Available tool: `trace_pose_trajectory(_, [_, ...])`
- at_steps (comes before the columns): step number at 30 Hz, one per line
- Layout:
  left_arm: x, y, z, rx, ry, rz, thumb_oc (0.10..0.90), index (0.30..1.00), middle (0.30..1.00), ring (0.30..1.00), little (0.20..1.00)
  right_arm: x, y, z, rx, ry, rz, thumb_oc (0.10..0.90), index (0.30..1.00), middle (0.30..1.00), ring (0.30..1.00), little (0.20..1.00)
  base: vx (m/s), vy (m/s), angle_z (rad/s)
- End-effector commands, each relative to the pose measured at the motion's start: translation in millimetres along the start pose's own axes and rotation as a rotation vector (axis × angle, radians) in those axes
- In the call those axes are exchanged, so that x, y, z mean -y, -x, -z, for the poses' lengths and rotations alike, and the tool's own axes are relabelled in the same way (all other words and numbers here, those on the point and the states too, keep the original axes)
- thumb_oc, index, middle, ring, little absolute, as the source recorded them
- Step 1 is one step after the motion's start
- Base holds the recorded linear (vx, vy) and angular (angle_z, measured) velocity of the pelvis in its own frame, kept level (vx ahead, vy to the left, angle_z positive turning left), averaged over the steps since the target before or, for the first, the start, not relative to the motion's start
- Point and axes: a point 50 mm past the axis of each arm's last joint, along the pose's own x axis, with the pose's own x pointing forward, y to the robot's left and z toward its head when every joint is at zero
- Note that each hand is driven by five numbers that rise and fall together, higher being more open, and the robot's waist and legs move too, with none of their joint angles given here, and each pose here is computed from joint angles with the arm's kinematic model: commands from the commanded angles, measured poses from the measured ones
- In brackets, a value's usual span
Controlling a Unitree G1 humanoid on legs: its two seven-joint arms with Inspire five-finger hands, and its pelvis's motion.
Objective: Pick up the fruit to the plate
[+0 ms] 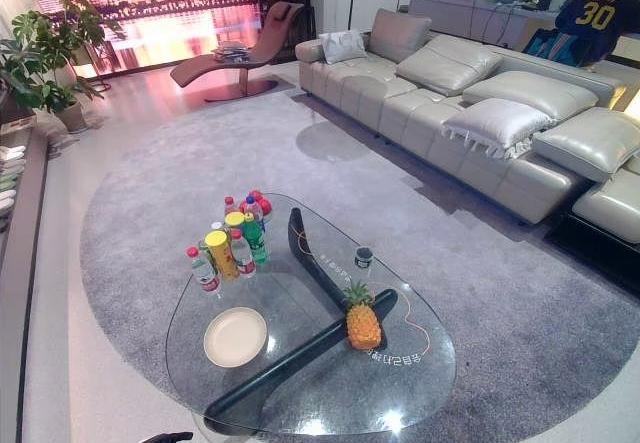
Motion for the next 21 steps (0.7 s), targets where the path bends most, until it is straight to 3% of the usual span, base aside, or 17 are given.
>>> trace_pose_trajectory(1, [-8,-2,-21,0.029,0.011,-0.03,0.8,0.9,0.9,0.9,0.9,5,2,-28,0.031,0.05,0.032,0.8,0.9,0.9,0.9,0.9,0.0,0.0,0.0])
trace_pose_trajectory(12, [-11,-1,-16,0.032,0.079,-0.05,0.8,0.9,0.9,0.9,0.9,7,3,-31,0.047,0.11,0.038,0.8,0.9,0.9,0.9,0.9,0.03,-0.008,-0.01])
trace_pose_trajectory(21, [-16,-2,-67,0.154,0.134,-0.073,0.8,0.9,0.9,0.9,0.9,20,11,-76,0.148,0.117,0.101,0.8,0.9,0.9,0.9,0.9,-0.18,0.025,0.04])
